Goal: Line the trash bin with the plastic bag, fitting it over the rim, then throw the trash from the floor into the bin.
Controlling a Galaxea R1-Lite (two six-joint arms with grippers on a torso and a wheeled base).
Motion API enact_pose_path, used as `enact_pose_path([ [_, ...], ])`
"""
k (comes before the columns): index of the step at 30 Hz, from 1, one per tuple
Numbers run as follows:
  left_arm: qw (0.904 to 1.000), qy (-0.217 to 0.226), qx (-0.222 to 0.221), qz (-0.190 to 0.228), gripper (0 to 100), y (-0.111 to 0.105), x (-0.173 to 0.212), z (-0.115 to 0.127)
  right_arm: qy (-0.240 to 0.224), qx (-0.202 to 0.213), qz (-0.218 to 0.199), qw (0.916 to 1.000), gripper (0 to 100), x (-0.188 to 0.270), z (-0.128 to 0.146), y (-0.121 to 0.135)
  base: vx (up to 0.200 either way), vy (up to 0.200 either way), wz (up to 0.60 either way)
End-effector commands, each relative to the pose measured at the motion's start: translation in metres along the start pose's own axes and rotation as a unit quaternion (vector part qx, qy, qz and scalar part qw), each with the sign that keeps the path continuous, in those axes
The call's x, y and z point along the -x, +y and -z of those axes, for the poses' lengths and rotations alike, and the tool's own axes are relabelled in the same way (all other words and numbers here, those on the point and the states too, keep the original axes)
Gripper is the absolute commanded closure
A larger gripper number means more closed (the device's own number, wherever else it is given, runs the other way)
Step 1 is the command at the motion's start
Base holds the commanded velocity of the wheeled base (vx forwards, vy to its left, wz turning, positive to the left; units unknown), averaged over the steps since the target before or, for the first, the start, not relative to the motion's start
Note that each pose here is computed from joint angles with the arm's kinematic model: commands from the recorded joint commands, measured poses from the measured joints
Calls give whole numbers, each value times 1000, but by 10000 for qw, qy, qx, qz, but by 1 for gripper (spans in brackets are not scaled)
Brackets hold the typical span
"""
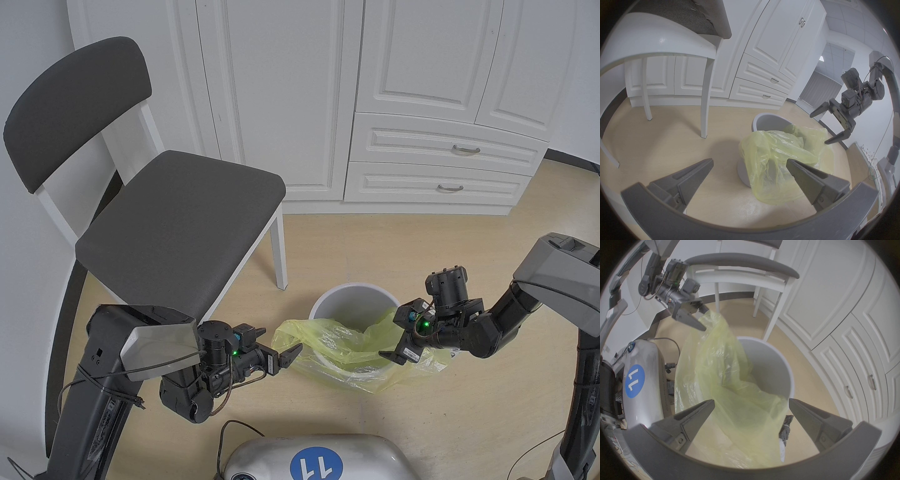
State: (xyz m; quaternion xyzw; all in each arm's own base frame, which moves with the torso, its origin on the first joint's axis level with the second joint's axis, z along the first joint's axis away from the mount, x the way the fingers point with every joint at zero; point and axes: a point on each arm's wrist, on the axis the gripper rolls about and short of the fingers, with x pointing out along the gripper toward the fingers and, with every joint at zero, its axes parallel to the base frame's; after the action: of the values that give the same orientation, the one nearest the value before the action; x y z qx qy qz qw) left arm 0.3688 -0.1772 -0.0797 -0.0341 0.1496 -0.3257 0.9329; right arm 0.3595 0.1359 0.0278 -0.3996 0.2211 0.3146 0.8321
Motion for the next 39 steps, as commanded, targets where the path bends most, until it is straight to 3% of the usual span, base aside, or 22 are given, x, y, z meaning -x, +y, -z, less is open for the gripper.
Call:
enact_pose_path([
  [1, 10000, 7, 4, 3, 0, 0, -1, 1, 155, 59, -203, 9997, 0, -12, 10, 13, 0, 0, 0],
  [12, 10000, -3, 6, -18, 0, 2, -2, 3, 172, 24, -193, 9997, 0, -40, 23, 17, 0, 0, 0],
  [29, 10000, -3, 6, -18, 0, 3, -3, 4, -262, 179, -13, 9995, 0, 1, 7, 16, 0, 0, 0],
  [39, 10000, 19, 12, -20, 0, 3, -3, 5, 34, 250, -115, 9996, 0, 2, 30, 20, 0, 0, 0],
])
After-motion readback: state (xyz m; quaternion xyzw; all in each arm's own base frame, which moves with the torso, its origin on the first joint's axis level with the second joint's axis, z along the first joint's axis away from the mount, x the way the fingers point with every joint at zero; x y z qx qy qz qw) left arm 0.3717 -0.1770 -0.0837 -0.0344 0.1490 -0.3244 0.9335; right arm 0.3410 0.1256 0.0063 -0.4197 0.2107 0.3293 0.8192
